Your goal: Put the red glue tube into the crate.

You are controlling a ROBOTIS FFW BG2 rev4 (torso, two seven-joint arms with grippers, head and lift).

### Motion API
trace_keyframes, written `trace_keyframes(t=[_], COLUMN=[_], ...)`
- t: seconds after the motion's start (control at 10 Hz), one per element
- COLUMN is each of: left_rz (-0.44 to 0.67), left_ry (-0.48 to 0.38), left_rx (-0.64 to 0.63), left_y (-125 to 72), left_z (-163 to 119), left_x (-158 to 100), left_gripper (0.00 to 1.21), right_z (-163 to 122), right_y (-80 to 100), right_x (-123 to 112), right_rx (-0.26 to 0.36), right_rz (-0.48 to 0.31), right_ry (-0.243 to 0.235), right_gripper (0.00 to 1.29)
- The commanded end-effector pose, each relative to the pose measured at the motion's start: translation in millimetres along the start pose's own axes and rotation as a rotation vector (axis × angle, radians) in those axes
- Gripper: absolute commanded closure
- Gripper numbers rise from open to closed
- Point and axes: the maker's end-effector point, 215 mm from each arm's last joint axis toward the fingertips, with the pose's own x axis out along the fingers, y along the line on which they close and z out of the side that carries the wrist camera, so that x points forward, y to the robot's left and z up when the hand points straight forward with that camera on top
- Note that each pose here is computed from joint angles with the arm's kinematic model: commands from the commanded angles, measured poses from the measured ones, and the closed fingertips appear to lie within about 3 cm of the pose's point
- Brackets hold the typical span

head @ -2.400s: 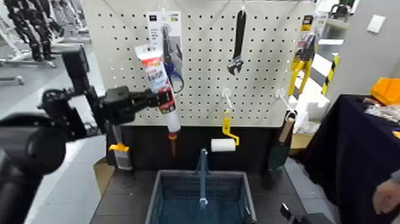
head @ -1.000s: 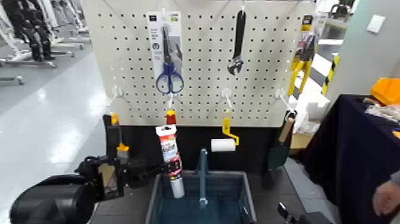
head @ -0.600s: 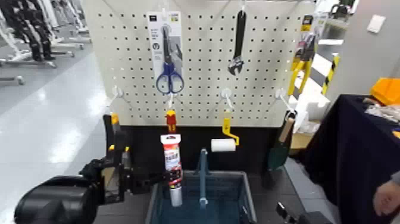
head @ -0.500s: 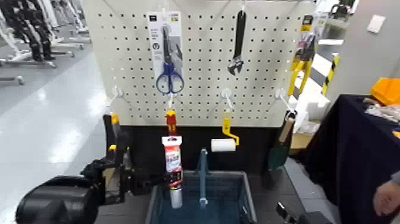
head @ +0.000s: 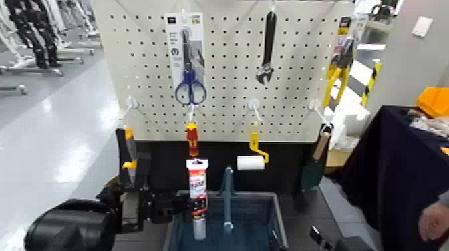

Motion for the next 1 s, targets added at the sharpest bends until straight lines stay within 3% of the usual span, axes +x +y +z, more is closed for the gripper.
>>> trace_keyframes(t=[0.1,0.6,0.7,0.8,0.9,1.0], left_rz=[0.008,0.010,0.014,0.014,0.012,0.012], left_ry=[0.020,0.042,0.045,0.032,0.027,0.023], left_rx=[0.004,0.010,0.006,0.013,0.011,0.016], left_y=[2.4,2.5,3.5,3.5,3.6,3.5], left_z=[-5.4,-9.5,-9.9,-4.9,-3.7,-1.2], left_x=[1.3,4.5,4.4,3.6,2.8,2.3], left_gripper=[1.18,1.18,0.99,0.15,0.00,0.00], right_z=[-0.3,-0.3,-0.3,-0.3,0.1,0.1], right_y=[-0.1,0.0,0.0,0.0,-0.3,-0.3], right_x=[0.0,-0.1,-0.1,-0.1,-0.2,-0.2], right_rx=[0.000,0.004,0.004,0.004,0.002,0.002], right_rz=[0.000,0.002,0.002,0.002,0.002,0.002], right_ry=[-0.001,-0.002,-0.002,-0.002,-0.003,-0.003], right_gripper=[0.18,0.18,0.18,0.18,0.18,0.18])
